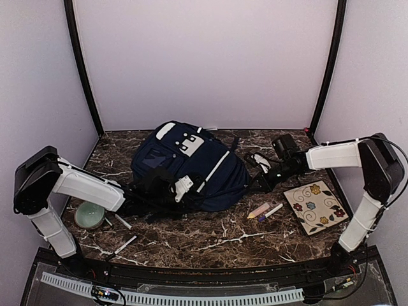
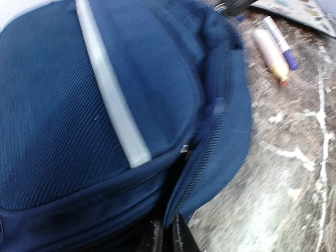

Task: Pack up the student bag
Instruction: Zip the student bag into the largest pocket of the bag.

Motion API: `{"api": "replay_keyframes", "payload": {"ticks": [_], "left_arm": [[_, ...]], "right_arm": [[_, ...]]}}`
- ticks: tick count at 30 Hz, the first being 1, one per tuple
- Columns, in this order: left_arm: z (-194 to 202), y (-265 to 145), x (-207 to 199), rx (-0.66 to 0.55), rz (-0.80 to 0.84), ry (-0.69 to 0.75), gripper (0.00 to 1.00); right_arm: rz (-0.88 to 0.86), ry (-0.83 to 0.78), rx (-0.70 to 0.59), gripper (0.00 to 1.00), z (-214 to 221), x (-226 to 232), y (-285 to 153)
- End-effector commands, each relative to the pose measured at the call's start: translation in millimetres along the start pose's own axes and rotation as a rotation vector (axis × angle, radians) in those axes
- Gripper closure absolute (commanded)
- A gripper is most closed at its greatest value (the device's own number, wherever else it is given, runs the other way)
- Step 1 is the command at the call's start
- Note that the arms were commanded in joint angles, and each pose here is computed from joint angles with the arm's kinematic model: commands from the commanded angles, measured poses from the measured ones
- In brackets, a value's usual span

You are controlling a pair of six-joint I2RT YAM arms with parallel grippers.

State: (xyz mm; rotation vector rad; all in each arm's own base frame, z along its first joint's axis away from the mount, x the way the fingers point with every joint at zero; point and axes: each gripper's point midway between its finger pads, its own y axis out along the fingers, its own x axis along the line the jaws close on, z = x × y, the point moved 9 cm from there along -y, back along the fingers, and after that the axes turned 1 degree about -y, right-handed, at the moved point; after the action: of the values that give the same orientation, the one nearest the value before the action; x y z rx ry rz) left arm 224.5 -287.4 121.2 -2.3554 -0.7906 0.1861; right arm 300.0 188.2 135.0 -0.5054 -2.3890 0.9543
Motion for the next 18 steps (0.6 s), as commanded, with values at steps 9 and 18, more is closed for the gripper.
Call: {"api": "replay_keyframes", "payload": {"ticks": [9,18], "left_arm": [[8.0,-56.3,-12.4,0.0,0.001,0.044,0.62],[-34.5,-80.9,-49.3,-0.18,0.21,0.106,0.57]], "right_arm": [[-0.271,-0.152,0.01,1.0,-45.6,99.8,22.4],[-0.311,-0.131,0.027,1.0,-47.0,105.4,30.7]]}}
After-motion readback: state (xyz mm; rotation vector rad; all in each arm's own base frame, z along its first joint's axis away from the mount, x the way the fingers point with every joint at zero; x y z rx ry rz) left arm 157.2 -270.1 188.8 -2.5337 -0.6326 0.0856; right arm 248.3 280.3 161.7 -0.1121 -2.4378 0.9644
